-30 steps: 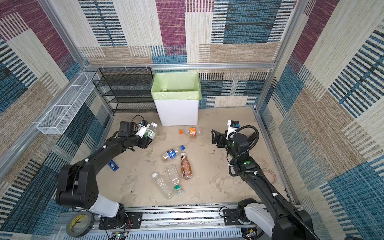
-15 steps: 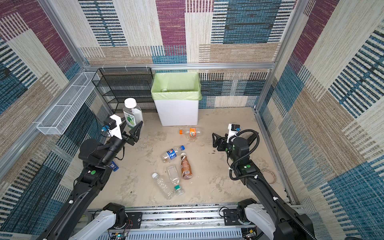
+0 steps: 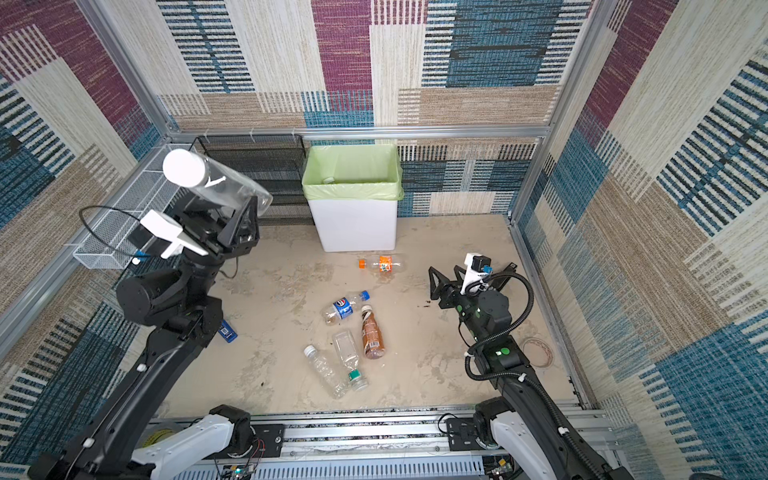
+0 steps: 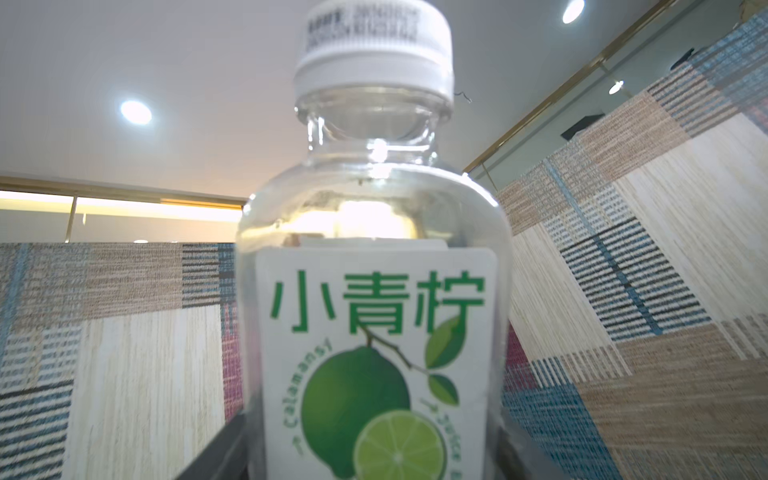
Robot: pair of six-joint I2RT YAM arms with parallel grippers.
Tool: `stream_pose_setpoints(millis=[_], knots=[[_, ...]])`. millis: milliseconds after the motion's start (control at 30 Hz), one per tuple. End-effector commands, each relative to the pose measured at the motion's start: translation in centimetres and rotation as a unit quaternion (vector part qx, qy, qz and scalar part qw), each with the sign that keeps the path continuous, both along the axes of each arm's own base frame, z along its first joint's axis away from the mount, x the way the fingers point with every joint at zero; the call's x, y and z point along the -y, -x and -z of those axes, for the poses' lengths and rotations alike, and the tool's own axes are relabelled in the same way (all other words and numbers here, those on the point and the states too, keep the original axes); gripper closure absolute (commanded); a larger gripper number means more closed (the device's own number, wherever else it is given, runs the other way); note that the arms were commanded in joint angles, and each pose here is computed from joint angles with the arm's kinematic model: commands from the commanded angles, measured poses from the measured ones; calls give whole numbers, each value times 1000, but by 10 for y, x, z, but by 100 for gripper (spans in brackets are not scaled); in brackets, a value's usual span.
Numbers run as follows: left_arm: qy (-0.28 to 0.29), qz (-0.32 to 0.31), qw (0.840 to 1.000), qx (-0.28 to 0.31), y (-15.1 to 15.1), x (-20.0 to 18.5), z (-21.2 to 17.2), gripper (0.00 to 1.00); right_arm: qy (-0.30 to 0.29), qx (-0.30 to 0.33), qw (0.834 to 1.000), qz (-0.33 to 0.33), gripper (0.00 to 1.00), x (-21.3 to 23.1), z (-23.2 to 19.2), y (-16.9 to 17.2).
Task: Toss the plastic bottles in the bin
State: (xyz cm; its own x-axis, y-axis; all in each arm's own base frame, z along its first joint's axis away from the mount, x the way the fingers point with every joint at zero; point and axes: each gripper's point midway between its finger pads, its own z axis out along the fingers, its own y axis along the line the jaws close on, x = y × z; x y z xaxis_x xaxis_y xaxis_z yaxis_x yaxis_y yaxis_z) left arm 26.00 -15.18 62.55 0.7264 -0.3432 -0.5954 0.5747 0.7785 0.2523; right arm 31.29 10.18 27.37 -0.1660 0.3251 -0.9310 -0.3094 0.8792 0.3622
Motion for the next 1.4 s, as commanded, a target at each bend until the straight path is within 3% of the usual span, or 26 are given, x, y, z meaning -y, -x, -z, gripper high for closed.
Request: stream_pose_setpoints(millis=[0, 33, 133, 233, 300, 367, 433, 533, 833, 933, 1033, 1167, 1367], knots=[[-3, 26, 988, -152, -106, 22, 8, 27, -2, 23, 1000, -20, 18, -9, -11, -1], [-14, 27, 974, -223, -146, 28, 14, 24, -1, 27, 999, -24, 17, -12, -11, -1], [-37, 31, 912, -407, -241, 38, 60, 25, 8, 23, 999, -34, 17, -19, -11, -1], [-35, 56, 872, -486, -283, 42, 100, 24, 8, 25, 999, -39, 17, -21, -11, 3], [-47, 66, 860, -503, -289, 48, 115, 20, 10, 27, 999, -38, 18, -20, -12, 6], [-55, 65, 863, -498, -284, 52, 115, 8, 14, 28, 999, -35, 17, -19, -13, 8], [-55, 49, 880, -469, -271, 49, 103, 0, 17, 25, 999, -34, 17, -18, -11, 8], [-60, 31, 899, -433, -249, 41, 81, 1, 16, 18, 999, -39, 17, -20, -5, 6], [-83, -5, 898, -433, -210, 26, 88, 0, 19, -20, 998, -59, 18, -35, 6, -7], [-96, -34, 883, -458, -201, 14, 121, 0, 45, -77, 995, -42, 14, -33, 25, -15], [-95, -43, 845, -524, -199, -2, 175, 2, 70, -139, 987, -50, 8, -36, 50, -19], [-77, -45, 803, -589, -178, -22, 244, 3, 105, -239, 963, -72, 7, -42, 90, -12], [-66, -69, 749, -656, -130, -41, 309, 3, 108, -342, 931, -73, 6, -33, 119, 27]])
